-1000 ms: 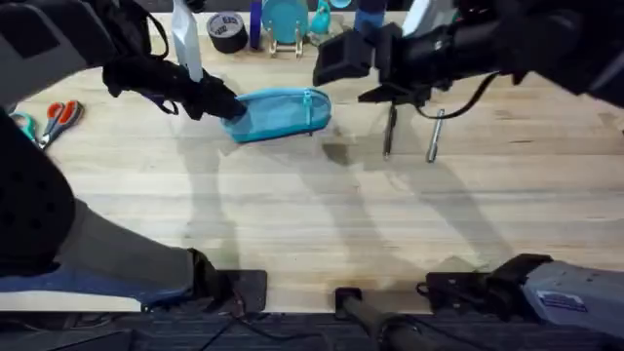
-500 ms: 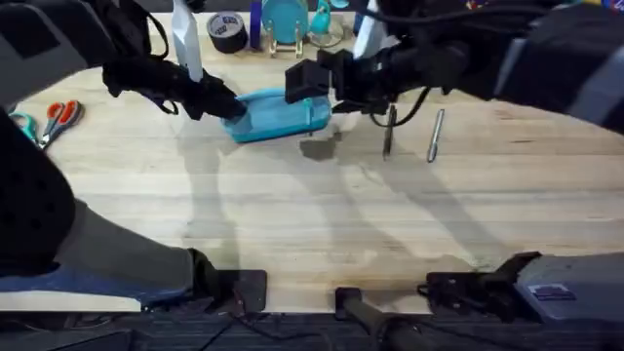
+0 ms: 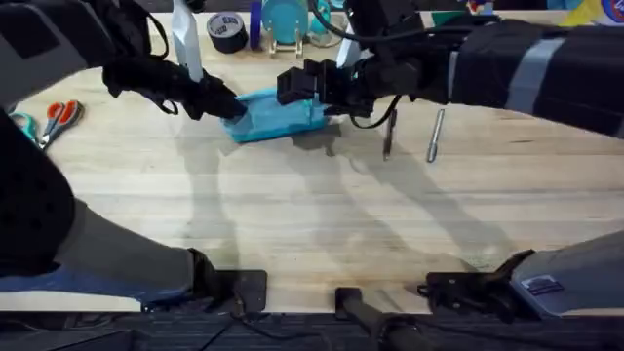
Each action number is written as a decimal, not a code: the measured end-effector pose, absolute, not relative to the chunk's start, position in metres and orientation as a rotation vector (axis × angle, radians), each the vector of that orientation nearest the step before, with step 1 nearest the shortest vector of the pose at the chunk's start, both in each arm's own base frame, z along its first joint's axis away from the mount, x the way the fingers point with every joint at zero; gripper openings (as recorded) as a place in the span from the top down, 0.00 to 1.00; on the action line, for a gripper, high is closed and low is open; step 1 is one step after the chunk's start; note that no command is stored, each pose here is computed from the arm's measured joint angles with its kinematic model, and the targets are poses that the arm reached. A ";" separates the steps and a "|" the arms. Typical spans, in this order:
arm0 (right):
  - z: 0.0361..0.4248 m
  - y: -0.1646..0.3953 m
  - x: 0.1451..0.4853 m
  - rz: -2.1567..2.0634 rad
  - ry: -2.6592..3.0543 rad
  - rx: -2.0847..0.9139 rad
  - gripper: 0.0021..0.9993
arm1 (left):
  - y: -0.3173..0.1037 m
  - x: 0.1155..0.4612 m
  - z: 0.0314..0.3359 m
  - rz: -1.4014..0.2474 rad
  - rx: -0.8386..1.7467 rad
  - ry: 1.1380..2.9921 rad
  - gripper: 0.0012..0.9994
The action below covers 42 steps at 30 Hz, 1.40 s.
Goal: Unzip the bag, pick up the pens from the table one at a time and place them inside, then zip the bag closed.
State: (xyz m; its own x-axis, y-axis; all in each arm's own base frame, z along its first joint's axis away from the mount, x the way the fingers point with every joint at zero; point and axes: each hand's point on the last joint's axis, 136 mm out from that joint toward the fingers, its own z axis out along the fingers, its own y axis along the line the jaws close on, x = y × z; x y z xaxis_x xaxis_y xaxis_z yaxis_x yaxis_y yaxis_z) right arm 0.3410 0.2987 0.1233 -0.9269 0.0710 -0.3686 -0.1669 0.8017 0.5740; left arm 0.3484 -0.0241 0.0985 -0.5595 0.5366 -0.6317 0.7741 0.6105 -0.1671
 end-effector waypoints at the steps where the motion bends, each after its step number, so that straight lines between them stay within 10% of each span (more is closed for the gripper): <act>1: 0.122 0.299 0.343 0.870 2.610 -0.069 0.00 | -0.024 0.348 0.098 -0.590 1.032 2.304 0.96; 21: 0.106 0.302 0.361 0.756 2.563 0.003 0.05 | -0.024 0.348 0.099 -0.590 1.032 2.304 0.96; 42: 0.106 0.301 0.362 0.758 2.564 0.038 0.97 | -0.024 0.349 0.099 -0.590 1.032 2.304 0.96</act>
State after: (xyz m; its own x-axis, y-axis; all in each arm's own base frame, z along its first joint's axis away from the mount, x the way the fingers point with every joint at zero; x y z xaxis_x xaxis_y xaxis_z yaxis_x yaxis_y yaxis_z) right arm 0.3618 0.3012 0.1059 -0.8924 0.1536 -0.4243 -0.1019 0.8474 0.5211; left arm 0.3485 -0.0241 0.0985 -0.5593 0.5366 -0.6318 0.7742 0.6106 -0.1668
